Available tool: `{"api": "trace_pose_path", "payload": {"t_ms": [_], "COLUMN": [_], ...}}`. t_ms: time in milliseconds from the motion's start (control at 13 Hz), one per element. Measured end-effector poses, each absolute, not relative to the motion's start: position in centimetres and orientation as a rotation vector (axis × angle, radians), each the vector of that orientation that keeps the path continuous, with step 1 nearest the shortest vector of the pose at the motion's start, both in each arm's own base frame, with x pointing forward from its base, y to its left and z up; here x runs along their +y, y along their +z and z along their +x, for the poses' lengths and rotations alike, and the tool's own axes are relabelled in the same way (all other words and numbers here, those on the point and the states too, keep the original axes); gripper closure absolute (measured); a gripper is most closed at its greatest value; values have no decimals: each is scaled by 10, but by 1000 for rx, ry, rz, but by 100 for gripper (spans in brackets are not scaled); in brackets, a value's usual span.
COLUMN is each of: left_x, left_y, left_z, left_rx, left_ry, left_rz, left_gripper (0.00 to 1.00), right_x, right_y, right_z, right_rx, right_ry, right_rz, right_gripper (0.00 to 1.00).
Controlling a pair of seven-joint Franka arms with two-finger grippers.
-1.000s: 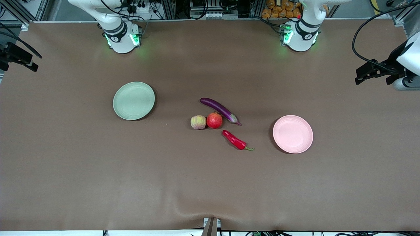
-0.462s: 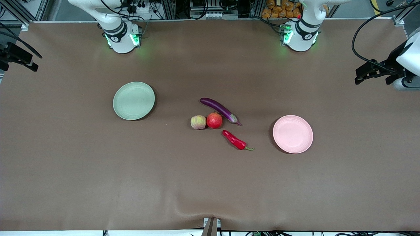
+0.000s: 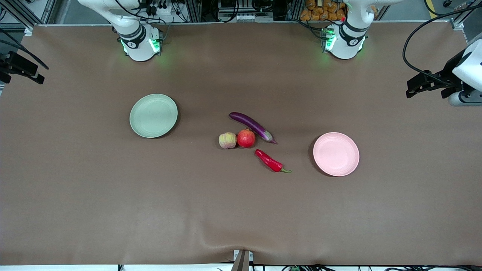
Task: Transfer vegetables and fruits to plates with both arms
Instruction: 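Move the left gripper out from rest toward the pink plate, then reach the left gripper to the red chili while the right gripper reaches the peach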
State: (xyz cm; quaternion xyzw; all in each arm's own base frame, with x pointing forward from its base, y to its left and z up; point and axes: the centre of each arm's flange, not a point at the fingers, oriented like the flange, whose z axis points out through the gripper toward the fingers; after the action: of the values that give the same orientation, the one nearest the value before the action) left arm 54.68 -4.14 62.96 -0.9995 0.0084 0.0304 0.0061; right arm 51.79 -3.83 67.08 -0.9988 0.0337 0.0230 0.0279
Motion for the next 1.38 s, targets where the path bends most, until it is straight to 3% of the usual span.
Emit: {"api": "trace_pose_path", "payload": {"t_ms": [308, 1077, 1385], "left_x": [-52, -170, -242], "left_y": [612, 470, 416], "left_z": [553, 625, 638], "left_rx": [-96, -472, -593], "left_ry": [159, 363, 287], "left_rz": [-3154, -3126, -3121], "left_gripper": [0, 0, 0], "right_x": [-39, -51, -41], "right_y": [656, 623, 541], "right_z": [527, 545, 576], "right_rx": [106, 140, 111], "right_ry": [114, 211, 466], "right_rz": [-3081, -3069, -3039], "right_gripper": [0, 0, 0]}}
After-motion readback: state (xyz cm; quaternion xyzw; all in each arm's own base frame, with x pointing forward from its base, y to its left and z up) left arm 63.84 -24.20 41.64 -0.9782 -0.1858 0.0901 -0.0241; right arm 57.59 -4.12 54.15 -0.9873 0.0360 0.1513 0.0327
